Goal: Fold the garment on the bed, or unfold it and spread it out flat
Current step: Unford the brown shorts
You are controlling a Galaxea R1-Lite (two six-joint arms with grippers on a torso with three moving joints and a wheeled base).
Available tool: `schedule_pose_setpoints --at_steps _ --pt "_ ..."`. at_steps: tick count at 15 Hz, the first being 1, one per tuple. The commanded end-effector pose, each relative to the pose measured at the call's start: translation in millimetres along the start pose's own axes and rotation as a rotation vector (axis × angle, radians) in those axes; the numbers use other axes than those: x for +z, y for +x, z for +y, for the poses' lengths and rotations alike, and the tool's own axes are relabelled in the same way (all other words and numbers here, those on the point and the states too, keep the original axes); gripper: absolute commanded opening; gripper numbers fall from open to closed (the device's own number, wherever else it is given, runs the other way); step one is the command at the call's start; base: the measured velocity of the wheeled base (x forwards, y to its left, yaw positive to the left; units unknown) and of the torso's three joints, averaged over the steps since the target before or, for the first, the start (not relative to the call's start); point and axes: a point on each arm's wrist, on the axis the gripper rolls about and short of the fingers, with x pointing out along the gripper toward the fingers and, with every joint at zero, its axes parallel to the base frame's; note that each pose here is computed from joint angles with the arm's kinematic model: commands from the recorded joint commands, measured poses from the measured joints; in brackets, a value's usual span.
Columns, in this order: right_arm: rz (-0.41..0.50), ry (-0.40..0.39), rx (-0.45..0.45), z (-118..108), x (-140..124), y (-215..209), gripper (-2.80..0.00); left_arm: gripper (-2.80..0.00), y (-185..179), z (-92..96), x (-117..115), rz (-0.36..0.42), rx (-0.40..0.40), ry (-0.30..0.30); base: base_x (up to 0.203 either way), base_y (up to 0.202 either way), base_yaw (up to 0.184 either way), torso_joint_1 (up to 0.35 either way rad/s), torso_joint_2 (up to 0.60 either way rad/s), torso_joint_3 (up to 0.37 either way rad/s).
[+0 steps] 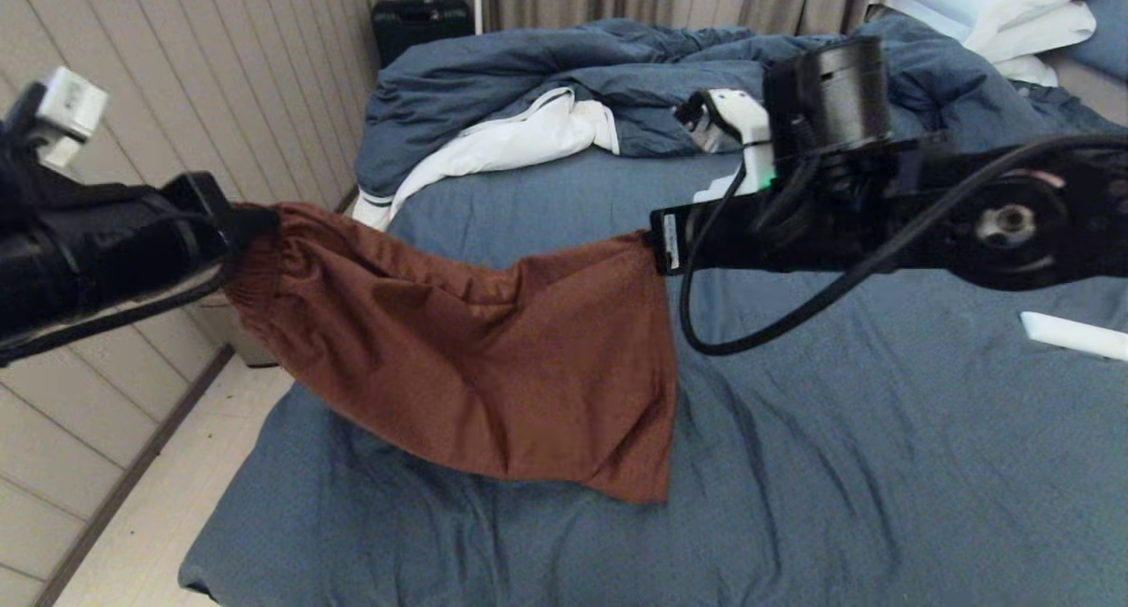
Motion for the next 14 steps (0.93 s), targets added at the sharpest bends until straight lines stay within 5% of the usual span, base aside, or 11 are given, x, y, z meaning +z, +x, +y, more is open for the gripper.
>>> schedule_pose_setpoints --at_steps 1,14 --pt "-0.116 0.003 0.023 2 22 -62 -2.80 -2.80 -44 -16.2 31 -0.088 -0.047 -0.001 0.000 0.000 0.000 0.000 0.00 0.000" --pt "-0.330 -0.042 0.115 21 41 -180 -2.80 -2.80 -140 -44.7 84 -0.244 -0.151 0.012 0.000 0.000 0.000 0.000 0.00 0.000"
